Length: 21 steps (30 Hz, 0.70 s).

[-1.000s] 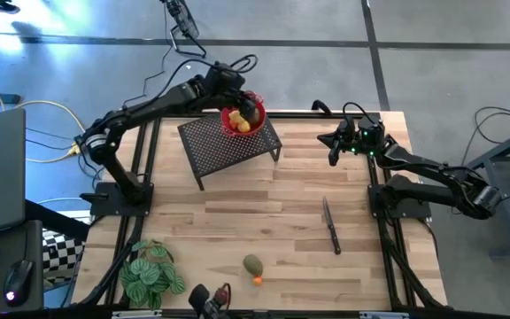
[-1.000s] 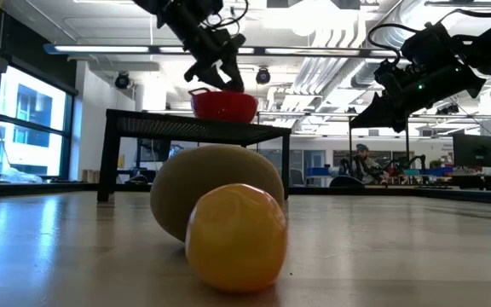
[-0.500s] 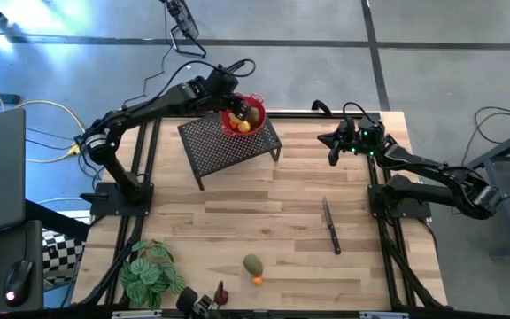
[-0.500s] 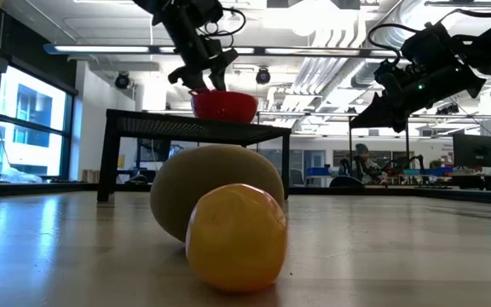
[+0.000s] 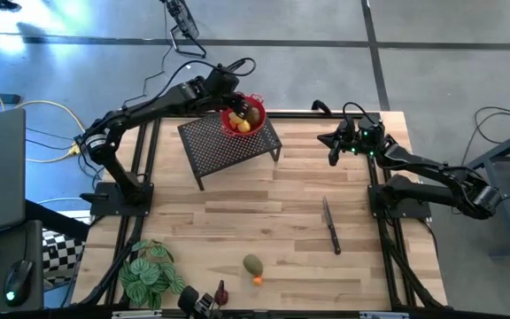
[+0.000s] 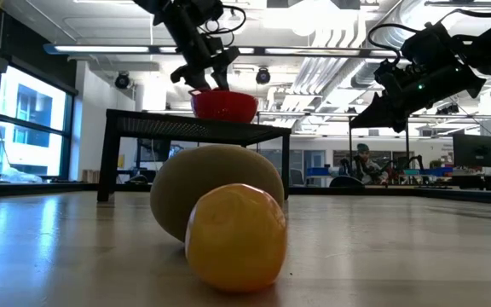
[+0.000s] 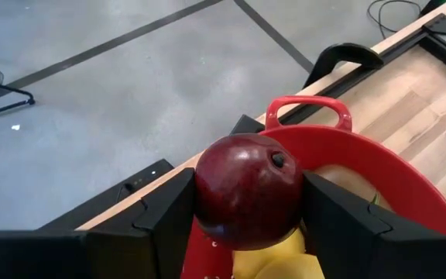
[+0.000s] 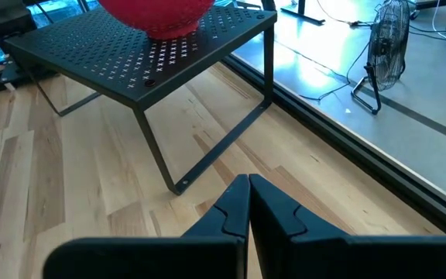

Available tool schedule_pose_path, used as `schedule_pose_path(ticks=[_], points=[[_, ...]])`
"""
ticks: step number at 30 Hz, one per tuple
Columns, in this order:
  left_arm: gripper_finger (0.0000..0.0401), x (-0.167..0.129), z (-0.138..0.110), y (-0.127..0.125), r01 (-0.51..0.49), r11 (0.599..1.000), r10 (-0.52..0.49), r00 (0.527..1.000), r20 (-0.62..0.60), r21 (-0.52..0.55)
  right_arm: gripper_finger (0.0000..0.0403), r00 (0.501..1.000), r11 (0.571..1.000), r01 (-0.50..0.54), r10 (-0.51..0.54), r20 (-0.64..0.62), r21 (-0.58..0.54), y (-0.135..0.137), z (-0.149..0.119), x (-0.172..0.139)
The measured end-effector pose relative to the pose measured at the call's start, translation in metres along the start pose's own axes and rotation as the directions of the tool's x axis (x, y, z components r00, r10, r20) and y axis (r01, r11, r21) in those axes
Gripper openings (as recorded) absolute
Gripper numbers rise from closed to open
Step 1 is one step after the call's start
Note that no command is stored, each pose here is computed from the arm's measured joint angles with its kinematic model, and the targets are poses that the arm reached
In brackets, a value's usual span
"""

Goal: Pick & Place Fruit
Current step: Put the top pomegranate into the red strainer bowl on the shelf, then put the pomegranate into the red strainer bowl on the shelf

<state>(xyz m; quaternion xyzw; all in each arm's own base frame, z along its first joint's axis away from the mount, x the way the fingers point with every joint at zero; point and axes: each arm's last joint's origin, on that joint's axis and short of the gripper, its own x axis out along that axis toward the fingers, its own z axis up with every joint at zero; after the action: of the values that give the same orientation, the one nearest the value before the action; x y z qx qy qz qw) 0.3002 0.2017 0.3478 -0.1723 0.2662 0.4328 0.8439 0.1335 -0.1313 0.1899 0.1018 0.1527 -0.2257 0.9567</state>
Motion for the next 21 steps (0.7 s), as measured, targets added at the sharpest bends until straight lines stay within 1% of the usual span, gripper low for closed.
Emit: schedule_pose_path(ticks=[9, 11, 18, 21], points=[[0.0214, 0.0, 0.0, 0.0, 0.004, 1.0, -0.004, 1.0, -0.003, 0.0, 0.0002, 1.0, 1.0, 0.0, 0.0, 0.0, 0.0, 0.0, 0.0, 0.0], [0.0225, 0.003, -0.001, -0.001, 0.003, 1.0, -0.003, 1.0, -0.008, 0.002, 0.0003, 1.0, 1.0, 0.0, 0.0, 0.0, 0.0, 0.0, 0.0, 0.0], [0.0286, 0.023, -0.008, -0.004, -0.002, 1.0, 0.003, 0.999, -0.053, 0.024, 0.0003, 1.0, 1.0, 0.0, 0.0, 0.0, 0.0, 0.0, 0.0, 0.0], [0.0299, 0.023, -0.009, -0.004, 0.0, 0.999, 0.002, 0.998, -0.055, 0.038, 0.0003, 1.0, 1.0, 0.001, -0.001, 0.0, 0.0, 0.0, 0.0, 0.0]])
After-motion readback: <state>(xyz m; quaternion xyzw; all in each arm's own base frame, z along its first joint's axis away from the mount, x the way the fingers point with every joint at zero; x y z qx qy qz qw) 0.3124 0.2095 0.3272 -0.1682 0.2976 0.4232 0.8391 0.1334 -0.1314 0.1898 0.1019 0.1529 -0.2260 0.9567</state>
